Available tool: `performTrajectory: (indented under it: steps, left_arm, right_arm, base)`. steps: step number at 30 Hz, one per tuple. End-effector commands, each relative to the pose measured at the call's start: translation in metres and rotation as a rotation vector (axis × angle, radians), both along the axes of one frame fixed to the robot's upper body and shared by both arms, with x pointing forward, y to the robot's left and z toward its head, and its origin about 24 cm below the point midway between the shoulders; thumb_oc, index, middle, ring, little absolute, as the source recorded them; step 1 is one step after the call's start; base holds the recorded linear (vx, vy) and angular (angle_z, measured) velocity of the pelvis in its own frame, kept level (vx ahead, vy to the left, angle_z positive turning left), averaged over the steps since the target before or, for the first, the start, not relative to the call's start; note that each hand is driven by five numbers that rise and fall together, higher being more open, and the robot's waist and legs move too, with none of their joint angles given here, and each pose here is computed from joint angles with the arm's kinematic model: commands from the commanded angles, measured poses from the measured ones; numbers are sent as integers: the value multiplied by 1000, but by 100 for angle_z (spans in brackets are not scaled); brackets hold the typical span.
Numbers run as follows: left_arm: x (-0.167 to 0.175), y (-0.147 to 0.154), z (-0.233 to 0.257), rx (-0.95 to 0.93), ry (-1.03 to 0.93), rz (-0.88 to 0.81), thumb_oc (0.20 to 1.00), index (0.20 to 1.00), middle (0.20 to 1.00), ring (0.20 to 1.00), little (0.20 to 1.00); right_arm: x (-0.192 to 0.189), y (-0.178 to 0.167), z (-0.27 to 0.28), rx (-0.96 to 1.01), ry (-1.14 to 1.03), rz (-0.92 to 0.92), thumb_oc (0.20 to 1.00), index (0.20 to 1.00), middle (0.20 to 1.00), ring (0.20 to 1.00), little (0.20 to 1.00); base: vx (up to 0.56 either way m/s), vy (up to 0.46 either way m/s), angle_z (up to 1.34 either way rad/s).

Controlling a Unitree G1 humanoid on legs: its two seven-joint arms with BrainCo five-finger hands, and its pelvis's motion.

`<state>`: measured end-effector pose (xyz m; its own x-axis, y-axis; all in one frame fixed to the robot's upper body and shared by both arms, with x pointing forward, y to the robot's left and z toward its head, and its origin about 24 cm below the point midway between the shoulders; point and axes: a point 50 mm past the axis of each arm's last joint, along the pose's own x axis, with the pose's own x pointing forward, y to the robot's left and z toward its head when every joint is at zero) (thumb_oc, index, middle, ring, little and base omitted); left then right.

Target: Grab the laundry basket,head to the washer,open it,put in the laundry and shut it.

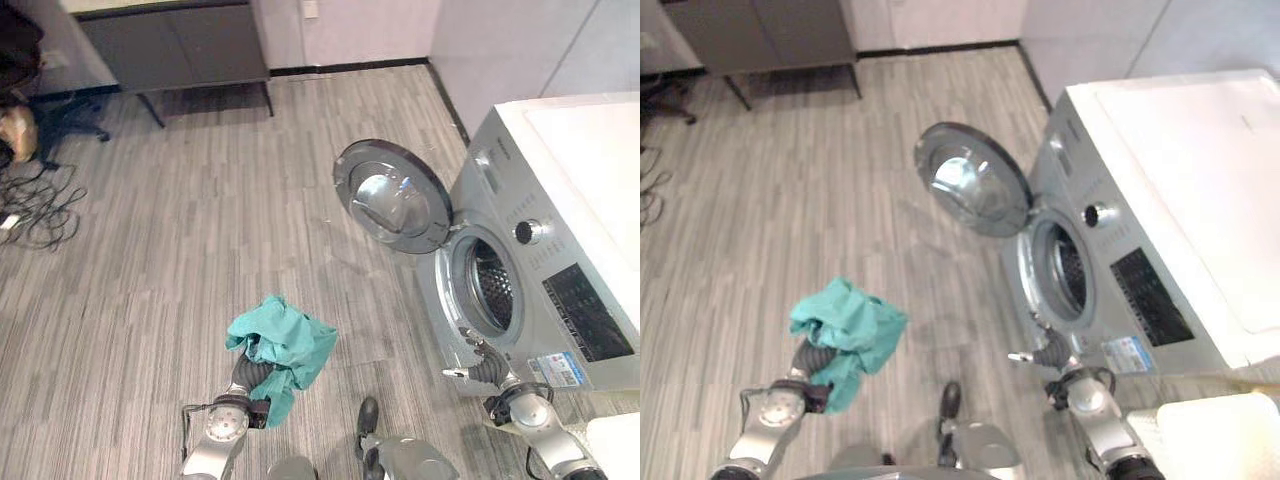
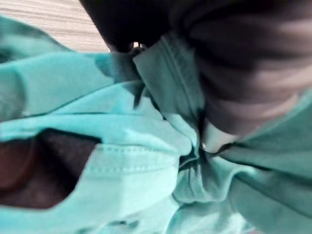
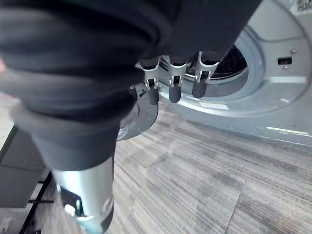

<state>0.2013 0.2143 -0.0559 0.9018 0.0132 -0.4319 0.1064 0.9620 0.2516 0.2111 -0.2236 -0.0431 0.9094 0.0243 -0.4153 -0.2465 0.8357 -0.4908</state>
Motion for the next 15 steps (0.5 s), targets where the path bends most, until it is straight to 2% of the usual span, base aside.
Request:
performTrajectory:
  steps: [1, 3, 6, 15]
  left_arm:
    - [10, 6, 20, 46, -109, -43, 200, 200, 200, 200, 200]
    - [8, 7, 20, 48, -109, -41, 200, 200, 200, 200, 200]
    - [7, 7, 20, 46, -110, -40, 200, 200, 200, 200, 200]
    - [6, 3, 19, 15, -99, -61, 200, 200, 200, 200, 200]
  right_arm:
    - [-2, -2, 1, 4, -22, -6, 1000, 1000, 1000, 1000, 1000]
    - [-3, -1, -2, -6, -11, 4, 1000, 1000, 1000, 1000, 1000]
    - [-3, -2, -3, -16, -5, 3, 1000, 1000, 1000, 1000, 1000]
    - [-9, -4, -8, -9, 19, -16, 1000, 1000, 1000, 1000, 1000]
  base:
    - [185, 52, -87]
    - [199, 63, -89]
    - [90, 50, -158]
    - [125, 178, -78]
